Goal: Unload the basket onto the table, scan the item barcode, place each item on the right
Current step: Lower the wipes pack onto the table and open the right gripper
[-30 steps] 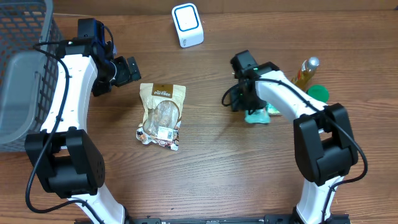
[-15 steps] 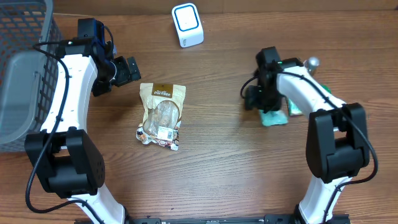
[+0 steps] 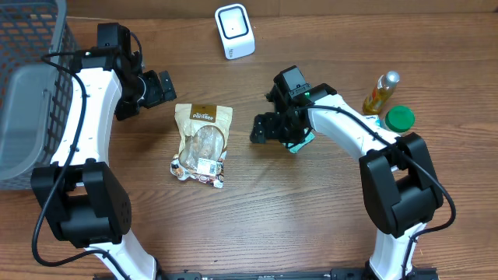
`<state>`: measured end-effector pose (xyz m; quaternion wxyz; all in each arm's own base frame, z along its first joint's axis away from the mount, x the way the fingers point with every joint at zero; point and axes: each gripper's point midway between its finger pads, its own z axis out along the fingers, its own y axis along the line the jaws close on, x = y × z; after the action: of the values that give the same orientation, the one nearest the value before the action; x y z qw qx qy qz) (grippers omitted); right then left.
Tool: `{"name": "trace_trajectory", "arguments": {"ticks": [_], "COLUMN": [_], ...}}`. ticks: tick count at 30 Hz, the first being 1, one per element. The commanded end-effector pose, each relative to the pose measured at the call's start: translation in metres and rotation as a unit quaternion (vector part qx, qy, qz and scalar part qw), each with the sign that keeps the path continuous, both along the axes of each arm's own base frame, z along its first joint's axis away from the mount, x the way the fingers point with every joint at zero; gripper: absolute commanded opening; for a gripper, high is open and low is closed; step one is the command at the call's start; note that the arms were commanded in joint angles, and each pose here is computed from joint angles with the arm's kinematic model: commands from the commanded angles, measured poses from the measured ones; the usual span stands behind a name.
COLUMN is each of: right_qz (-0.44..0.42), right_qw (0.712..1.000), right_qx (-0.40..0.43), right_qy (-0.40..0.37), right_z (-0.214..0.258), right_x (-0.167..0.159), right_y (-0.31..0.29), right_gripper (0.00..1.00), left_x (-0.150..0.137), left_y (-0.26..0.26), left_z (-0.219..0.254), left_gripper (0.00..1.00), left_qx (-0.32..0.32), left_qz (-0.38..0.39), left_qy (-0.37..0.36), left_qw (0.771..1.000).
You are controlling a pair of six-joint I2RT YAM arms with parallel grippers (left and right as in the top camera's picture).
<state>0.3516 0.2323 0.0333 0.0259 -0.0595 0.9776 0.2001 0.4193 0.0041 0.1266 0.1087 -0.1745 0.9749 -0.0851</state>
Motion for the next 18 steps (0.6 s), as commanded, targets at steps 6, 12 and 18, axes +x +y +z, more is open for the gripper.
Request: {"name": "trace_trajectory", "arguments": {"ticks": [6,12,18], "right_qz": [-0.093,-0.111,0.0], "right_qw": [0.965,0.96,0.988], "right_qx": [-0.244,-0.247,-0.046], "right_qy": [0.019,0.072,0.149], "right_z": [-0.023,-0.022,-0.009], "right_x": [-0.005,-0.02,-0.052], "right_y": [-0.113,-0.137,-0.071], "right_gripper": [0.86,0.89,0.61], "left_x": [0.002,0.002,0.002], "left_y": [-0.002,-0.002,-0.002], "left_z": [0.008,0.008,0.008], "left_gripper": [1.0,1.0,1.0], "left_qx": [0.003,0.003,0.003], "left_qz": [-0.013,-0.013,-0.013], "left_qy": [-0.012,-0.012,-0.012], "left_qw": [1.0,1.0,1.0]}}
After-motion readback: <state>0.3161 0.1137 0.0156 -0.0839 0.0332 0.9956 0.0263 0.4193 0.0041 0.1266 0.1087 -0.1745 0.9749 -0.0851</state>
